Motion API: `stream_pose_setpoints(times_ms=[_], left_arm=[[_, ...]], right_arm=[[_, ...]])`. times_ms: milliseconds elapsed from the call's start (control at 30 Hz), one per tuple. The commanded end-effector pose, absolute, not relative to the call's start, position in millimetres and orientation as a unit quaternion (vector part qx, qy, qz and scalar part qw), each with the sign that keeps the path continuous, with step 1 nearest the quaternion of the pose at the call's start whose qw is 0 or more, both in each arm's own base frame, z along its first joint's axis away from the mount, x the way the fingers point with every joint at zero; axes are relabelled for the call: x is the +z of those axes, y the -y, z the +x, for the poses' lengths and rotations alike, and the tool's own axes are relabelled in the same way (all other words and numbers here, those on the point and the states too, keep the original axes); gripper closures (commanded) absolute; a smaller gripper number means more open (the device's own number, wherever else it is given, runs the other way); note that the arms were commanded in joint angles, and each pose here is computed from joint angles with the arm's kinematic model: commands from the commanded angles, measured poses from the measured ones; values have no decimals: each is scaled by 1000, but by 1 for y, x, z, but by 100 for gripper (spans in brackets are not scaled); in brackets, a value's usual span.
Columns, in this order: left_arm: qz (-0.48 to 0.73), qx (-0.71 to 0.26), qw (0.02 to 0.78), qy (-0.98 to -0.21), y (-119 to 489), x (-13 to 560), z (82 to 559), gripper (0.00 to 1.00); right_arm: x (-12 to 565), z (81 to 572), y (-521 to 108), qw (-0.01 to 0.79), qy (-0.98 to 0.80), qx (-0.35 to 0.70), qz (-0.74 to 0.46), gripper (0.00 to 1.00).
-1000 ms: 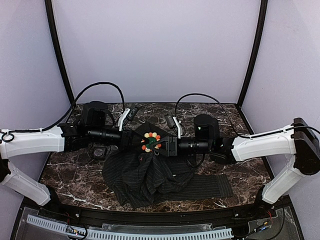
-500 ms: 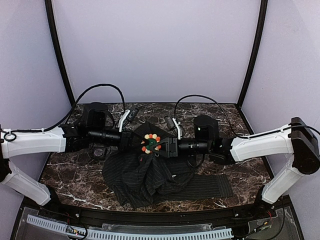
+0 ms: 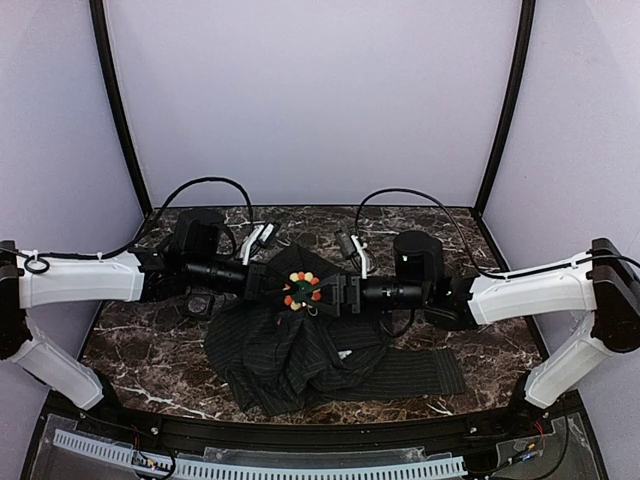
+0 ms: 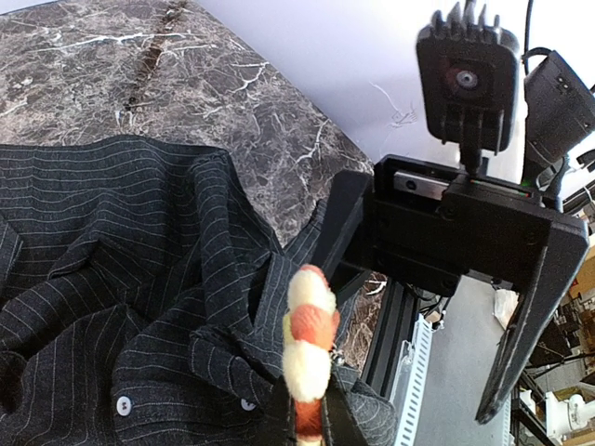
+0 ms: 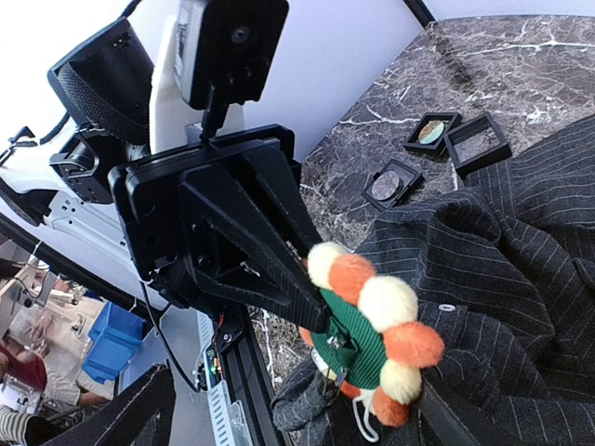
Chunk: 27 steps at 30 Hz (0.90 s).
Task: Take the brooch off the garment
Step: Open the brooch with the crumpled clothing.
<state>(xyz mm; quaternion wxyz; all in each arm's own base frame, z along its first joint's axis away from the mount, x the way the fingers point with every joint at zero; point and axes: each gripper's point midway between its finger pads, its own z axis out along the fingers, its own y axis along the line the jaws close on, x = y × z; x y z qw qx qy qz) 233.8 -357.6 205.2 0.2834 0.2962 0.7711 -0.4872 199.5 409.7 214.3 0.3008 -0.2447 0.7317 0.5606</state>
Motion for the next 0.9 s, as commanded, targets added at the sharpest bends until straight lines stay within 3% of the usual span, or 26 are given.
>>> stream_pose_setpoints(times_ms=[0, 367, 867], left_arm=[[277, -488, 288, -776, 356, 211, 244, 99], [277, -514, 287, -760, 357, 216, 240, 99], [278, -522, 282, -755, 358, 218, 238, 99]], right_arm=[[221, 208, -393, 342, -741, 532, -225, 16], [190, 217, -394, 322, -781, 498, -195, 29], [188, 232, -395, 336, -799, 467, -174, 35]])
